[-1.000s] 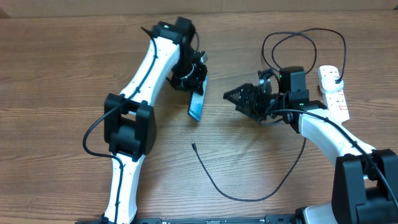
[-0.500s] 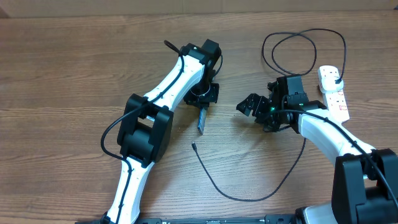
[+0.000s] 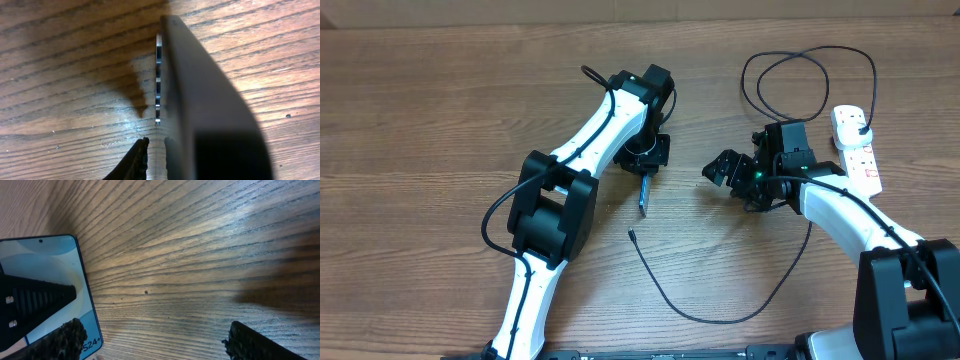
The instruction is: Plug charger to phone and switch on socket
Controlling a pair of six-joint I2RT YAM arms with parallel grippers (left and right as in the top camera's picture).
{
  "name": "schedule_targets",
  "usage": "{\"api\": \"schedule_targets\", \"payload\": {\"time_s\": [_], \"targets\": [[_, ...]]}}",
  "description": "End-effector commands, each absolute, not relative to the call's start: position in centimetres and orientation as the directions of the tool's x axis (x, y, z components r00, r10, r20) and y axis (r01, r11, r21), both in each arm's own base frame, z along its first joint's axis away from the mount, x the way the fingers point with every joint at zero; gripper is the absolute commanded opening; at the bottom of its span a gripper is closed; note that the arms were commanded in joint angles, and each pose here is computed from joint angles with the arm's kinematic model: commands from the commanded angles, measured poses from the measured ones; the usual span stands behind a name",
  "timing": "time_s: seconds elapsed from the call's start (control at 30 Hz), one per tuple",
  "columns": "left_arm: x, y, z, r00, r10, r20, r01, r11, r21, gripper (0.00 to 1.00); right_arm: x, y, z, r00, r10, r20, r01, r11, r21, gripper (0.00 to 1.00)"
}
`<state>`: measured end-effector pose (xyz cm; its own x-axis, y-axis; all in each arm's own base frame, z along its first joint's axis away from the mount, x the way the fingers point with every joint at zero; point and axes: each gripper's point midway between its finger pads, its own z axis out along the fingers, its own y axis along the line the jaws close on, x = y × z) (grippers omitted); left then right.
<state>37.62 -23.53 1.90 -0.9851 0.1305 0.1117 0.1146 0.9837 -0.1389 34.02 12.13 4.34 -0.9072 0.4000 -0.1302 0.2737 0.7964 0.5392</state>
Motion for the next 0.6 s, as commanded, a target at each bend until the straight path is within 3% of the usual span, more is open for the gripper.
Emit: {"api": "schedule_targets", "payload": {"time_s": [0.0,0.2,0.57], "targets": [[37.08,-22.71,1.91,-0.986,0.102,0.130,0.089,0.991,-0.104,0.19,34.13,12.01,4.23,-0.908,0.395,-0.140,0.268,0.804,0.531,0.91],[36.90,-22.63,1.92,-0.986,0.098,0.137,0.084,0.991,-0.100,0.16,34.14,12.01,4.23,-0.908,0.395,-0.140,0.268,0.803,0.532,0.96],[36.81,-22.59,1.93,-0.986,0.083,0.142,0.070,0.993,-0.097,0.20,34.19,12.01,4.25,-0.907,0.396,-0.142,0.267,0.803,0.532,1.00]]}}
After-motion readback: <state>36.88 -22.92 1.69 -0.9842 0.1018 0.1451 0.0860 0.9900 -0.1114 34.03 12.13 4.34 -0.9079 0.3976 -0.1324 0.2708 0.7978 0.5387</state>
